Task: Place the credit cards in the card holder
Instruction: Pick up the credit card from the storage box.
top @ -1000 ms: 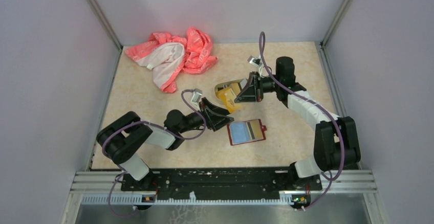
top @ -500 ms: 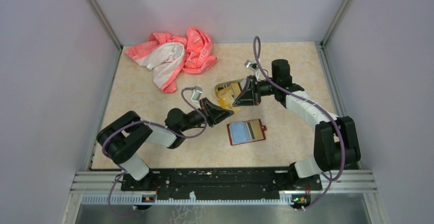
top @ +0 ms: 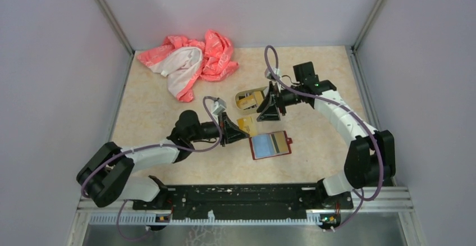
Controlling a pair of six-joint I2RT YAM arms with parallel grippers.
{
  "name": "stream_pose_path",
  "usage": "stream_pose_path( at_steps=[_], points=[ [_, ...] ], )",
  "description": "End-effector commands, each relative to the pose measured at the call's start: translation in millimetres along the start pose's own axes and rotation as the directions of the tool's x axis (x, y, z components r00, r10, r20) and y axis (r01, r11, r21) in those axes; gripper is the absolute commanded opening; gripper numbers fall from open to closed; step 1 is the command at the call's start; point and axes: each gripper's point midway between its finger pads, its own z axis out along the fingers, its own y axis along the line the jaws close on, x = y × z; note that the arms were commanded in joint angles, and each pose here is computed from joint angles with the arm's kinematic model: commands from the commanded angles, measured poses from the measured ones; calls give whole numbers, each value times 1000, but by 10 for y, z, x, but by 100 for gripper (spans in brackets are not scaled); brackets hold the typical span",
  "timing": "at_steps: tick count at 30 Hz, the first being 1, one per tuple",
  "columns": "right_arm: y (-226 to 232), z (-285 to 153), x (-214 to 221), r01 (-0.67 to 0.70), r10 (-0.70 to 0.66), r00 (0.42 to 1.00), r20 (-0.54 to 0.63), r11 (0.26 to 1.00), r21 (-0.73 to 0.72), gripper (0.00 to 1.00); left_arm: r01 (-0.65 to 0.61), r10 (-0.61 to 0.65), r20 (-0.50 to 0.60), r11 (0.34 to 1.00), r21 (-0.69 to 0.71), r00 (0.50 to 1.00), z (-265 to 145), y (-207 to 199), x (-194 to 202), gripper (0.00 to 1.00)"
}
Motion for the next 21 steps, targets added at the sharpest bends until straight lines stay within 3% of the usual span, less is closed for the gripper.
stream_pose_path(
  at_steps=[1,9,13,21],
  points=[
    [171,139,49,91,-94,994,-60,995,-51,52,11,-13,-267,1000,-11,964,-148,36,449,0],
    [310,321,169,99,-113,988,-102,986,-133,49,-6,5,-308,1000,-2,951,-127,30,408,0],
    [321,408,235,90,-109,986,-130,985,-148,42,-1,5,-317,1000,12,948,-106,17,399,0],
    [347,484,273,76,-104,981,-163,983,-169,8,1,1,-317,1000,7,948,-109,27,412,0]
  ],
)
